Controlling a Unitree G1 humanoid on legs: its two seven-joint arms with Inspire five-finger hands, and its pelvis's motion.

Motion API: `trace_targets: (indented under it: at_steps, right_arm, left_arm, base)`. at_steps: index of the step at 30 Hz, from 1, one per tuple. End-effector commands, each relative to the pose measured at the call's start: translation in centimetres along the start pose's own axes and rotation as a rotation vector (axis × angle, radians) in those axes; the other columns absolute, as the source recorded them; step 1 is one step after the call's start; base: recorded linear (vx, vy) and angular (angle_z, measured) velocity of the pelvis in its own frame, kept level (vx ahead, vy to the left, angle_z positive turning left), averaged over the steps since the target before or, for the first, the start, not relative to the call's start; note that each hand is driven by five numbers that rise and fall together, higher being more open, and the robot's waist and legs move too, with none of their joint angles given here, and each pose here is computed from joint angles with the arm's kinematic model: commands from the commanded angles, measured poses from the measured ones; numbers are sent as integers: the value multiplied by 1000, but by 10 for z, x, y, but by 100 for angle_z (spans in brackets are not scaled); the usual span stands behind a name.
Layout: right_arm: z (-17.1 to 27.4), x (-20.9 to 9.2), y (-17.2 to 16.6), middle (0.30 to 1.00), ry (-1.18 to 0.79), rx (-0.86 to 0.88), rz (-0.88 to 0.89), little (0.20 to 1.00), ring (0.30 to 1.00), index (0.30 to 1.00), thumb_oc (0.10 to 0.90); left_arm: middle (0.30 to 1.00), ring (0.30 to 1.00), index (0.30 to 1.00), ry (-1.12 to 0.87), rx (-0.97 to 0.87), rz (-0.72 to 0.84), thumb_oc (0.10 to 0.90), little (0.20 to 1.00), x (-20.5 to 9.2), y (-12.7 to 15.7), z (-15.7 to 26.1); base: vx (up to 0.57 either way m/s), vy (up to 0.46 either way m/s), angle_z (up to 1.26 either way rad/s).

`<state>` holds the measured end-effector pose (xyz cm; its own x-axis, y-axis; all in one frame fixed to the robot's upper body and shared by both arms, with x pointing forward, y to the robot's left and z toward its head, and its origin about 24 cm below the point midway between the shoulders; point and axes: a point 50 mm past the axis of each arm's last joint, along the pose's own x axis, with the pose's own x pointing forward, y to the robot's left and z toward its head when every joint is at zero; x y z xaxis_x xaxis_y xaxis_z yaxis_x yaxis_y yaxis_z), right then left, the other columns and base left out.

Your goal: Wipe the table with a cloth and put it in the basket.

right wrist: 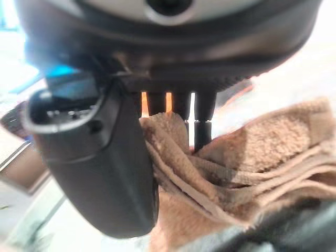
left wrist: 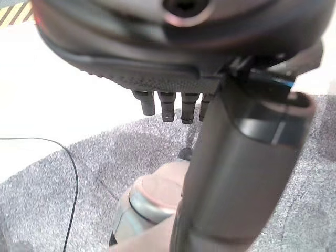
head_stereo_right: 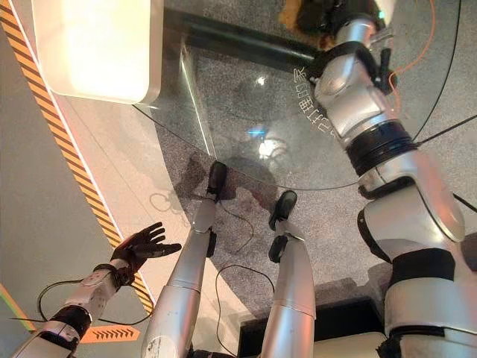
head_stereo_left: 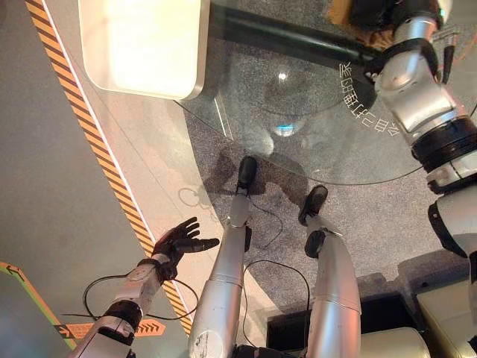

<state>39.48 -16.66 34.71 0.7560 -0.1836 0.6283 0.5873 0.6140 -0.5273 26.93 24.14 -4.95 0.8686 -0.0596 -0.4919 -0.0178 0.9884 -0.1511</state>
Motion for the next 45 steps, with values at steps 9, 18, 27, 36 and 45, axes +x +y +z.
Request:
trace_targets:
  at_steps: [9, 18, 27, 36, 45]
  right_arm:
    - [66, -33, 45, 300, -260, 140, 224, 200, 300, 300, 100]
    - [82, -62, 65, 300, -334, 204, 383, 200, 300, 300, 100]
    - [79, -80, 77, 300, -327, 265, 441, 200, 300, 300, 100]
    - [55, -70, 69, 300, -233, 302, 319, 200, 300, 300, 100]
    - [16, -52, 38, 300, -103, 404, 98, 200, 300, 300, 100]
  left_arm:
    - [900, 900, 900, 85, 15, 49, 800, 900, -8, 2, -33]
    - [900, 900, 900, 79, 8, 60, 800, 900, -6, 0, -29]
    - [900, 900, 900, 20, -6, 90, 800, 900, -3, 0, -20]
    - [900, 900, 900, -317, -138, 264, 800, 900, 0, -2, 37]
    - [900, 900, 900, -635, -272, 450, 800, 900, -18, 14, 93]
  base:
    - [0, 0, 0]
    - [0, 0, 0]
    - [0, 0, 0]
    - [0, 0, 0]
    - [-4, -8, 0]
